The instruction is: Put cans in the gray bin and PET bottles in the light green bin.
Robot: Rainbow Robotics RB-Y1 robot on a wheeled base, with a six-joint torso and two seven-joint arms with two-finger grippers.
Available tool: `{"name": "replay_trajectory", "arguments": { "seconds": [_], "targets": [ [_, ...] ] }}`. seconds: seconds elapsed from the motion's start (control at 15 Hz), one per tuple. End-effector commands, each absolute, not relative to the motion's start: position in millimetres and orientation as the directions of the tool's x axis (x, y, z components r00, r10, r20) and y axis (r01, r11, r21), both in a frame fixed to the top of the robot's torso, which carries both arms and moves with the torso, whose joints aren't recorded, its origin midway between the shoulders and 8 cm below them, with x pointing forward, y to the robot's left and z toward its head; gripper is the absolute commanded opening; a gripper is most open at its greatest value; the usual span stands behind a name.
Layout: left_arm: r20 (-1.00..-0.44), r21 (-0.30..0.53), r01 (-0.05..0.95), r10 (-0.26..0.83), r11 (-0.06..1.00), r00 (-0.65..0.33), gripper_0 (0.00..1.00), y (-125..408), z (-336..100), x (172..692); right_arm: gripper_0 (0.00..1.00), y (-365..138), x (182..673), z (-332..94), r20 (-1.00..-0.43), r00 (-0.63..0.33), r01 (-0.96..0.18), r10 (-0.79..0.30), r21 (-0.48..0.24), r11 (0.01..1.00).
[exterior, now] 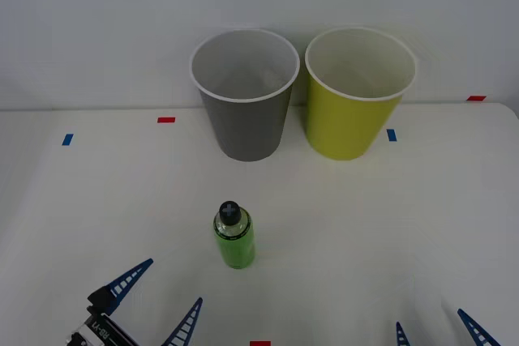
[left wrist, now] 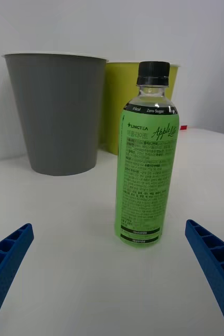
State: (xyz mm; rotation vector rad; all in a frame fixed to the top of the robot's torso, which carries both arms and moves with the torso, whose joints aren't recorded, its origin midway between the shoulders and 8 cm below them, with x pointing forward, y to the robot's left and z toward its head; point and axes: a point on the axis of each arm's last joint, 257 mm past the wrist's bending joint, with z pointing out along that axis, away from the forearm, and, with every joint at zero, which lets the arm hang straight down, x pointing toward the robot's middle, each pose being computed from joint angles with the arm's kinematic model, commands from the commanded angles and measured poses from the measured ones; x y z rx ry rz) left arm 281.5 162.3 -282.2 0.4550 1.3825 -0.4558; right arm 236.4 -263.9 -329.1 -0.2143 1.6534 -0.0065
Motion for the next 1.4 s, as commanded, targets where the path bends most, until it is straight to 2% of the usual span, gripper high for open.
{"name": "replay_trajectory", "arguments": {
  "seconds": [0.07,0.4,0.67,1.4],
  "targets": [
    [-0.989,0.02,0.606,-0.074,0.796,0.13,1.0,137.0,-278.1,285.3,0.95,-263.9,236.4,-329.1,-0.987,-0.078,-0.136,-0.144,-0.132,0.982],
    [-0.989,0.06,0.625,-0.04,0.778,0.145,1.0,123.5,-273.6,313.2,0.94,-263.9,236.4,-329.1,-0.987,-0.078,-0.136,-0.144,-0.132,0.982],
    [-0.989,0.018,0.656,-0.081,0.754,0.121,1.0,99.9,-267.8,327.6,0.95,-263.9,236.4,-329.1,-0.987,-0.078,-0.136,-0.144,-0.132,0.982],
    [-0.989,0.028,0.68,-0.079,0.733,0.125,1.0,66.4,-256.1,356.5,0.94,-263.9,236.4,-329.1,-0.987,-0.078,-0.136,-0.144,-0.132,0.982]
  ]
}}
